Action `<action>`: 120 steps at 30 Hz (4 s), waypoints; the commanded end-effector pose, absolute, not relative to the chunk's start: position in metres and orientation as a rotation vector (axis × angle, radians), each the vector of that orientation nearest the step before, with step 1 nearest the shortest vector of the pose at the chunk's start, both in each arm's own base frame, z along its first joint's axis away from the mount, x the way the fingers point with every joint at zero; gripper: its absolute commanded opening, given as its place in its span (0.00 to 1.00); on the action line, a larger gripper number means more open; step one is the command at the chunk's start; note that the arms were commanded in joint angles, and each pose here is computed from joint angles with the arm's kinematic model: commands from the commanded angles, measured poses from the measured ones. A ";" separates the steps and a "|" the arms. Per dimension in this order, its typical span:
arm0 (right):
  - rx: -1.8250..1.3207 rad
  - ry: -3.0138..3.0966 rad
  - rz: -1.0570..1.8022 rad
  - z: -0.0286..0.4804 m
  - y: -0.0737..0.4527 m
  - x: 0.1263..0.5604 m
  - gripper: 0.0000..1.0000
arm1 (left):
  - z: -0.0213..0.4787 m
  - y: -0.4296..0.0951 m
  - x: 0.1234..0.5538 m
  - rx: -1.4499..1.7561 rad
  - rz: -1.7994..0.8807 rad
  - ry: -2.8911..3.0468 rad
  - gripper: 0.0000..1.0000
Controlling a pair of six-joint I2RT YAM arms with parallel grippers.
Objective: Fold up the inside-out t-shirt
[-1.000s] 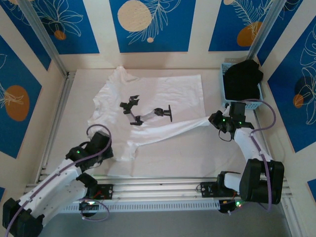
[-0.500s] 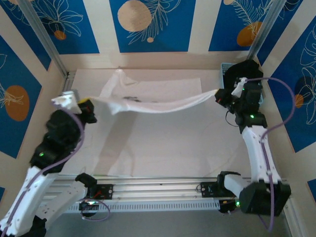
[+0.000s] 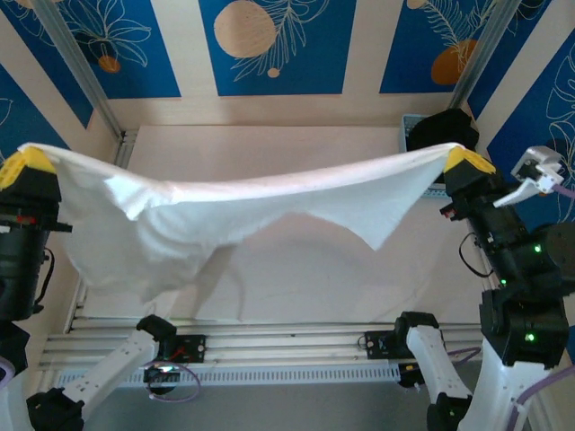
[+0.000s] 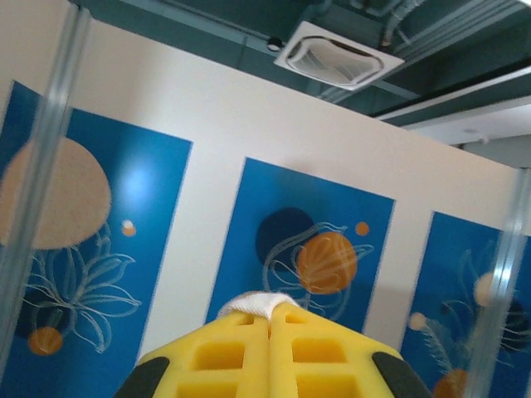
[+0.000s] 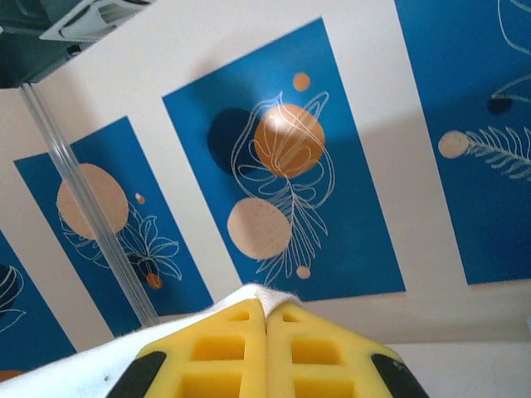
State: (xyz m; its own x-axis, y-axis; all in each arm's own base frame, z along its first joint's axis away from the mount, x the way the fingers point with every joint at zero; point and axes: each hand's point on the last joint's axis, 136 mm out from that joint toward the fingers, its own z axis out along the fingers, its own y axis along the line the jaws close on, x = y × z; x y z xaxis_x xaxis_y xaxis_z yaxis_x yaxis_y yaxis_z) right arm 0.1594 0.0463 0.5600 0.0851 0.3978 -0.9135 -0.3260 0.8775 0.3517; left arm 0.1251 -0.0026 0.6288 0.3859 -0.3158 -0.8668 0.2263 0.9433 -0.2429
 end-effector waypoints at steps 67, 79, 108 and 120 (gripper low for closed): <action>0.119 1.802 0.338 0.356 0.010 0.491 0.04 | 0.396 -0.052 0.570 -0.039 0.043 1.637 0.00; 0.210 2.170 0.323 0.186 0.021 0.627 0.40 | 0.202 -0.098 0.693 -0.055 -0.247 2.048 0.61; 0.973 2.668 0.376 0.060 0.005 0.231 0.51 | 0.116 -0.143 0.299 -0.298 -0.975 2.281 0.71; 1.138 2.820 0.270 0.024 0.001 0.212 0.49 | 0.125 -0.144 0.291 -0.243 -0.973 2.282 0.72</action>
